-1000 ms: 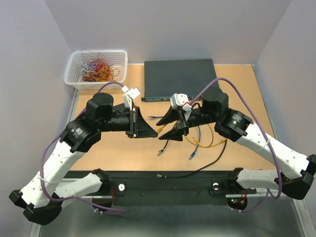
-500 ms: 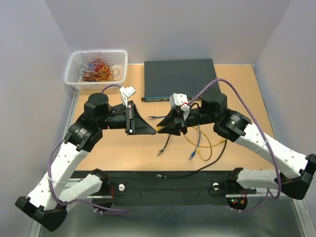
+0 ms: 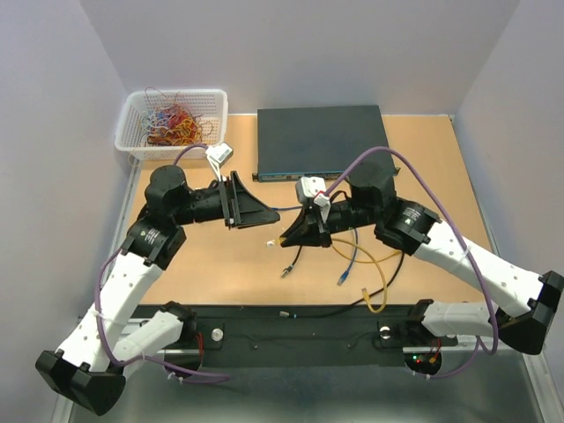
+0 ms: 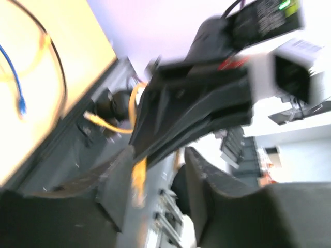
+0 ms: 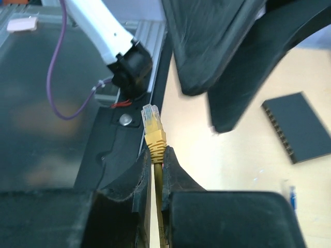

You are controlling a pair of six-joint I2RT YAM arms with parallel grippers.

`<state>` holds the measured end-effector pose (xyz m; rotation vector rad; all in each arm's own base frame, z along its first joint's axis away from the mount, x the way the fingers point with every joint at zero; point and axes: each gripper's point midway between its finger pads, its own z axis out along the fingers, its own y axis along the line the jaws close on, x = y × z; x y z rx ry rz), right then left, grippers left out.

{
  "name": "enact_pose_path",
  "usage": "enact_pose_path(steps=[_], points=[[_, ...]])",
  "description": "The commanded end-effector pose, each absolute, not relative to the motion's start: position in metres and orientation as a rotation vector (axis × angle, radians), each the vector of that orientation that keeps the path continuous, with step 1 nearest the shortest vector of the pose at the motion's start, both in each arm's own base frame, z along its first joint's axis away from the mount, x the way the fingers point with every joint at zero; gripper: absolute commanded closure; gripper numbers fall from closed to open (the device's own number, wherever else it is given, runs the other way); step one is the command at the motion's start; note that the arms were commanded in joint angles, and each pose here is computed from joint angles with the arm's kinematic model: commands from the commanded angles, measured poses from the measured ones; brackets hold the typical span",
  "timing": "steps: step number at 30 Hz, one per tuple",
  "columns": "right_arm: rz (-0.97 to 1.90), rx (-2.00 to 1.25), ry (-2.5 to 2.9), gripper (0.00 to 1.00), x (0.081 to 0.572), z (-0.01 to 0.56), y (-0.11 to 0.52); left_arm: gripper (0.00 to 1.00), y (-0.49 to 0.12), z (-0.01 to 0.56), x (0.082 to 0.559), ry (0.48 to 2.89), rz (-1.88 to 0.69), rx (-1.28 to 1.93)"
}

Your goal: Insert the plug into the switch port

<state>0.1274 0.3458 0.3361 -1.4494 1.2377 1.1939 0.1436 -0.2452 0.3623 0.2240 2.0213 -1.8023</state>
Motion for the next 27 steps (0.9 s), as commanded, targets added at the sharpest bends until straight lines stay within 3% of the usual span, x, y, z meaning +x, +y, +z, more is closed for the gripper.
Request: enact_pose_path(steps=[1, 8, 15, 24, 25, 27], points=[[1.243, -1.469, 1.285, 1.0, 0.119, 0.323, 0.346, 0.27, -0.246, 0.368, 0.166, 1.909, -1.741, 0.239], [1.194, -1.275, 1.463, 0.99, 0.147, 0.298, 0.352, 0.24, -0.22, 0.318, 0.233, 1.981, -1.291, 0.043], [1.135, -0.922, 1.67, 1.0, 0.189, 0.252, 0.358, 0.2, -0.131, 0.256, 0.316, 1.941, -0.609, -0.37], [1.026, -0.652, 1.98, 1.0, 0.245, 0.165, 0.387, 0.18, -0.068, 0.209, 0.365, 1.76, -0.362, -0.543], [1.023, -0.643, 1.986, 1.0, 0.247, 0.163, 0.389, 0.11, -0.065, 0.197, 0.373, 1.778, -0.341, -0.541], [1.025, -0.633, 2.015, 1.0, 0.248, 0.153, 0.391, 0.09, -0.06, 0.194, 0.39, 1.789, -0.353, -0.518]])
